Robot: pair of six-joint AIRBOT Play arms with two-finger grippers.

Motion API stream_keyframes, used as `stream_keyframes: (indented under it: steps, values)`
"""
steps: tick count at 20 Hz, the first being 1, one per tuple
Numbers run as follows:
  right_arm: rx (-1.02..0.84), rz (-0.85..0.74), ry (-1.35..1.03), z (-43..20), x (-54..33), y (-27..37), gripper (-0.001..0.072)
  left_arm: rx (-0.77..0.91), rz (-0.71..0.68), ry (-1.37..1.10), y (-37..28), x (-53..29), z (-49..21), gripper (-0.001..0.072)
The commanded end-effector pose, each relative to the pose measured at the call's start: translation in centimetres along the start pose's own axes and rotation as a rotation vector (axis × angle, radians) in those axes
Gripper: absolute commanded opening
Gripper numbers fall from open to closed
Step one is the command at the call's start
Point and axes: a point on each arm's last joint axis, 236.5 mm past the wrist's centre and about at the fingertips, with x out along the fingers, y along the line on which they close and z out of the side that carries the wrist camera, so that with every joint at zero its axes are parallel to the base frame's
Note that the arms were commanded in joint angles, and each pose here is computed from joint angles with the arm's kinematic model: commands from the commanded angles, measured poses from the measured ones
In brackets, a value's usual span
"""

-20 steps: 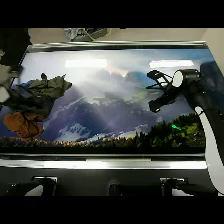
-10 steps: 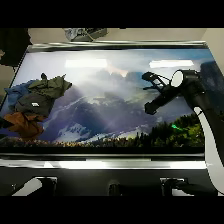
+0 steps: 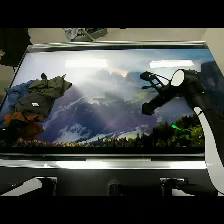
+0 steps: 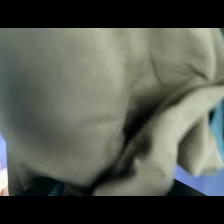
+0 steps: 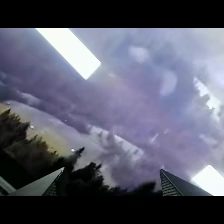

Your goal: Fold the shirts.

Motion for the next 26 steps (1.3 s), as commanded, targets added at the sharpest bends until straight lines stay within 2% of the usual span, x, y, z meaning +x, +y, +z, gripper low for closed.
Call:
stream_keyframes:
  steps: [1, 3, 4, 5, 8, 10, 12, 14, 17, 19, 22, 26]
  values:
    - [0.039, 0.063, 0.031, -0.7, 0.0, 1.5, 0.0666, 0.03, 0.014, -0.003, 0.1, 2.8, 0.0, 0.0698]
    - [0.074, 0.067, 0.039, -0.9, -0.1, 1.6, 0.0665, 0.028, 0.016, 0.033, 0.3, 3.8, -0.9, 0.0353]
    - [0.08, 0.066, 0.038, -0.8, -0.1, 1.6, 0.0665, 0.021, 0.007, 0.06, 0.2, 3.9, -1.5, 0.0137]
    - [0.086, 0.065, 0.038, -0.8, 0.0, 1.5, 0.0665, 0.021, -0.006, 0.085, -0.2, 3.8, -2.0, 0.0043]
    - [0.084, 0.05, 0.039, -0.9, -0.2, 1.3, 0.0665, 0.094, -0.091, 0.057, -3.9, 1.0, -0.4, 0.004]
    - [0.071, -0.009, 0.045, -1.4, -1.1, 0.4, 0.0665, 0.153, -0.21, -0.102, -9.5, -4.2, 2.8, 0.004]
    - [0.048, -0.117, 0.046, -2.1, -3.2, -1.2, 0.0665, 0.186, -0.388, -0.295, -16.5, -11.8, 4.5, 0.004]
    - [0.059, -0.264, 0.031, -2.9, -6.4, -3.0, 0.0665, 0.261, -0.585, -0.448, -23.4, -20.2, 2.6, 0.0039]
    - [0.105, -0.458, -0.054, -3.8, -12.5, -4.2, 0.0666, 0.41, -0.801, -0.559, -30.6, -29.1, -4.8, 0.0038]
    - [0.1, -0.522, -0.14, -4.0, -16.3, -3.3, 0.0666, 0.436, -0.943, -0.528, -33.3, -32.6, -9.7, 0.0038]
    - [0.106, -0.575, -0.251, -4.9, -20.7, -1.3, 0.0672, 0.52, -1.075, -0.335, -36.2, -32.6, -16.2, 0.0038]
    - [0.117, -0.62, -0.314, -6.8, -24.1, 0.6, 0.0671, 0.677, -1.044, 0.034, -38.6, -25.2, -25.4, 0.0039]
